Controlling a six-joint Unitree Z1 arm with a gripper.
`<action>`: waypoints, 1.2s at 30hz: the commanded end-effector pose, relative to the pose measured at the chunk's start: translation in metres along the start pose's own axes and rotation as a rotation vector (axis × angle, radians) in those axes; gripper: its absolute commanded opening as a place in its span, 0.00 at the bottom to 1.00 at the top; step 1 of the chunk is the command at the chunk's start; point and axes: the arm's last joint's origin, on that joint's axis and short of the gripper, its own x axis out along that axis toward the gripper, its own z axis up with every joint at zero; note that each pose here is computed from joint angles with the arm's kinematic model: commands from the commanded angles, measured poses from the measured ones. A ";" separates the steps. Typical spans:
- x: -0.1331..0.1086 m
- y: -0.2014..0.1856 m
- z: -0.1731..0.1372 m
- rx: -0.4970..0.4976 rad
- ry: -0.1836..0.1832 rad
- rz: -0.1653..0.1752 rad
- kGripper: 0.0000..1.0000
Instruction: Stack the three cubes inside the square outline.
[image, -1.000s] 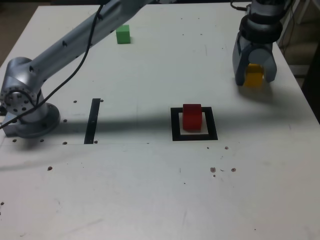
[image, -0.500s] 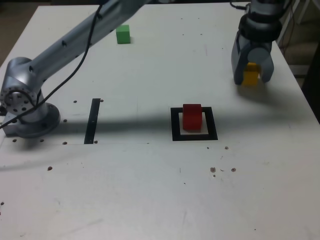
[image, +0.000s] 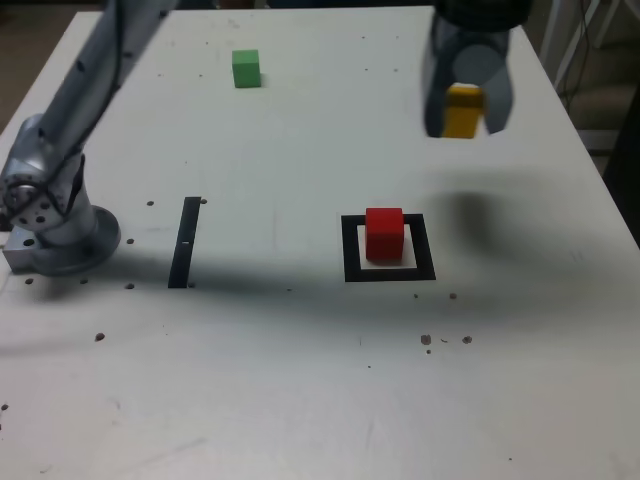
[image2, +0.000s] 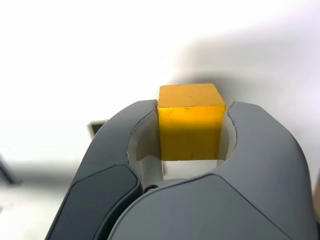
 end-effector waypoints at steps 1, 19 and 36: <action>-0.016 -0.012 -0.017 -0.008 -0.010 -0.004 0.40; 0.008 -0.086 -0.066 0.008 0.020 -0.061 0.40; 0.039 -0.083 -0.074 -0.018 -0.023 -0.072 0.40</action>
